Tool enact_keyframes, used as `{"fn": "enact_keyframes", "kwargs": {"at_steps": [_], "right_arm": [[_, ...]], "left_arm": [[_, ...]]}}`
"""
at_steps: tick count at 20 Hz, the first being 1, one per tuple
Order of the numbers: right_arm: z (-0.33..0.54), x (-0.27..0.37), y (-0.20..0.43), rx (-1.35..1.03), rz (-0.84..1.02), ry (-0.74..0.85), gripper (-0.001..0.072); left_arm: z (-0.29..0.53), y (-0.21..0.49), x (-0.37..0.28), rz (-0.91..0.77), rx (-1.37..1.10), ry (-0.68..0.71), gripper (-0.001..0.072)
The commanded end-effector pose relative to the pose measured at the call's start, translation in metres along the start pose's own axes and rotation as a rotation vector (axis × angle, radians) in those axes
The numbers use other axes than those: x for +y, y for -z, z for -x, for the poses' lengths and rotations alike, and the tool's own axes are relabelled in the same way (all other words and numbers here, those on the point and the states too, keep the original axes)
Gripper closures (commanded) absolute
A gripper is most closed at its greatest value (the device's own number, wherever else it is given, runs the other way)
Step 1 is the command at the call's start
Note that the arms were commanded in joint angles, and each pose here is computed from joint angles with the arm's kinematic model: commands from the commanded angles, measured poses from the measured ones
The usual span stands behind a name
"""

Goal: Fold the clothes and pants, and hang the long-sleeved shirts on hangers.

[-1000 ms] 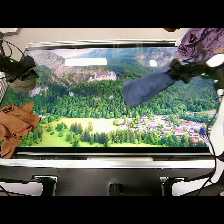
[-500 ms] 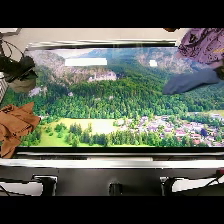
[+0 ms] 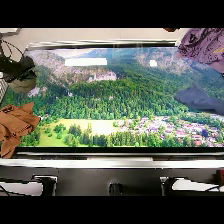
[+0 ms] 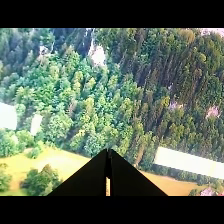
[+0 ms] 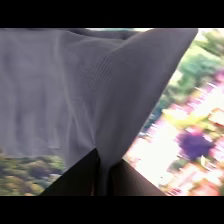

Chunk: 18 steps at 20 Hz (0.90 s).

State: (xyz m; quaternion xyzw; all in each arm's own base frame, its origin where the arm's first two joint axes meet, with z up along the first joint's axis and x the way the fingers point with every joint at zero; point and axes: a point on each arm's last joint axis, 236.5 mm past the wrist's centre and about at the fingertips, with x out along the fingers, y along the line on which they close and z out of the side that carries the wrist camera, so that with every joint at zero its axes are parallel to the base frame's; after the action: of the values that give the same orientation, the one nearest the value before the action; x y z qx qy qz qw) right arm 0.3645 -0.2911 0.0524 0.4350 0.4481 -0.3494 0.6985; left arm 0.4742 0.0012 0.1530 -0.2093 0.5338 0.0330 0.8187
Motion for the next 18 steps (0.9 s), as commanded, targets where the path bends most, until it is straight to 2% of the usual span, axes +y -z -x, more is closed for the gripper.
{"fn": "enact_keyframes", "kwargs": {"at_steps": [1,7,18], "right_arm": [[-0.009,-0.067,0.031,0.017,-0.054,0.134,0.0682],[-0.016,-0.143,0.084,0.037,-0.073,0.328,0.0683],[-0.027,-0.196,0.145,0.184,-0.14,0.513,0.0681]], "left_arm": [[0.0,0.0,0.001,0.001,0.0,-0.002,0.069],[0.0,0.0,0.001,0.0,0.0,-0.002,0.0691],[0.0,0.0,0.001,0.0,0.001,-0.002,0.069]]}}
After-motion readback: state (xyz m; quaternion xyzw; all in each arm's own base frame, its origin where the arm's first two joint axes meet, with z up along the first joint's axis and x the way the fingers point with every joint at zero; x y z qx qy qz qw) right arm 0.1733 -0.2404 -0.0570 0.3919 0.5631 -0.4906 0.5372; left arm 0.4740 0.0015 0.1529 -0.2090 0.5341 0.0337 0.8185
